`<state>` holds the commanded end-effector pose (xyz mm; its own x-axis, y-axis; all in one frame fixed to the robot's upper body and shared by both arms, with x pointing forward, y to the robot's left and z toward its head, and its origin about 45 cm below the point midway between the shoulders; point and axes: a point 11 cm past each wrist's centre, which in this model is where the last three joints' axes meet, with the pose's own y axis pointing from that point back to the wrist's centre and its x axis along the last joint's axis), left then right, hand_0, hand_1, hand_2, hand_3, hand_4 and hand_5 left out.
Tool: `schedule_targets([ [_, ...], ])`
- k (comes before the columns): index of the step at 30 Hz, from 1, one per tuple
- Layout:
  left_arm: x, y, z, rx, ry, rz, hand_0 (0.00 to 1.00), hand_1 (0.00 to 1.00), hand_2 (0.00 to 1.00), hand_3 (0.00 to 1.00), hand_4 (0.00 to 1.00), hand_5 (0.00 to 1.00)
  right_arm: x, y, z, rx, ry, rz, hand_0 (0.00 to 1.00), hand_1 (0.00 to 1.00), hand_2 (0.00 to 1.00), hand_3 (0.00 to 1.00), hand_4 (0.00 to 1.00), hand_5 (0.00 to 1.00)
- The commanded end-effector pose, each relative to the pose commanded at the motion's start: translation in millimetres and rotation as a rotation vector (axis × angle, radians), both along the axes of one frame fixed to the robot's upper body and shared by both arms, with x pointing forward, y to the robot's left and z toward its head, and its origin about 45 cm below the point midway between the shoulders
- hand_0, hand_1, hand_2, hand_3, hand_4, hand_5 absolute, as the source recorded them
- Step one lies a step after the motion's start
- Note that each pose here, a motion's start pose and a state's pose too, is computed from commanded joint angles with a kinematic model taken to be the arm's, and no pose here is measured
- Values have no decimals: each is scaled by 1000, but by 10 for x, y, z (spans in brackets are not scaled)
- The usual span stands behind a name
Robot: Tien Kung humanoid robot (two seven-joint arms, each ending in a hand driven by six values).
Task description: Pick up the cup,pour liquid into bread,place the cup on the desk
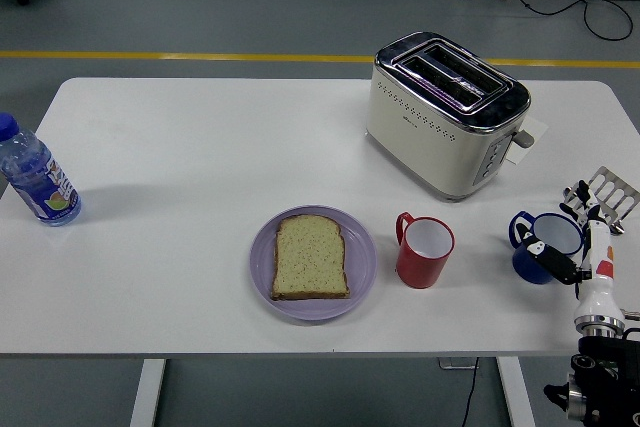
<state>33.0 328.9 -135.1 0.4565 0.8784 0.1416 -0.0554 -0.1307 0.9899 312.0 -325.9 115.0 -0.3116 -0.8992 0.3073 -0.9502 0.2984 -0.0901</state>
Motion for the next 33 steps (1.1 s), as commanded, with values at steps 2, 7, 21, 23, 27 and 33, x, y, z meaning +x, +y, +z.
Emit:
schedule_targets([
  [2, 6, -1, 1, 0, -1, -1, 635, 647, 655, 546, 320, 841, 17, 22, 69, 0, -20, 8, 981, 826, 980, 998, 914, 109],
  [7, 25, 0, 2, 0, -4, -2, 635, 645, 654, 545, 320, 841, 90, 83, 279, -5, -59, 28, 979, 826, 978, 998, 931, 115],
  [21, 46, 1, 5, 0, -8, 1, 635, 645, 655, 546, 319, 842, 206, 160, 816, 18, -151, 38, 971, 821, 954, 995, 920, 130],
  [23, 47, 2, 5, 0, -8, 1, 635, 645, 655, 546, 319, 842, 206, 143, 857, 54, -167, 28, 971, 821, 954, 995, 920, 130],
  [27, 51, 3, 6, 0, -8, 0, 635, 645, 655, 546, 320, 842, 199, 33, 915, 166, -218, -24, 879, 753, 852, 861, 723, 83],
  [33, 53, 7, 6, 1, -9, 3, 635, 645, 655, 545, 319, 842, 128, -231, 972, 365, -313, -138, 755, 666, 721, 685, 616, 98],
])
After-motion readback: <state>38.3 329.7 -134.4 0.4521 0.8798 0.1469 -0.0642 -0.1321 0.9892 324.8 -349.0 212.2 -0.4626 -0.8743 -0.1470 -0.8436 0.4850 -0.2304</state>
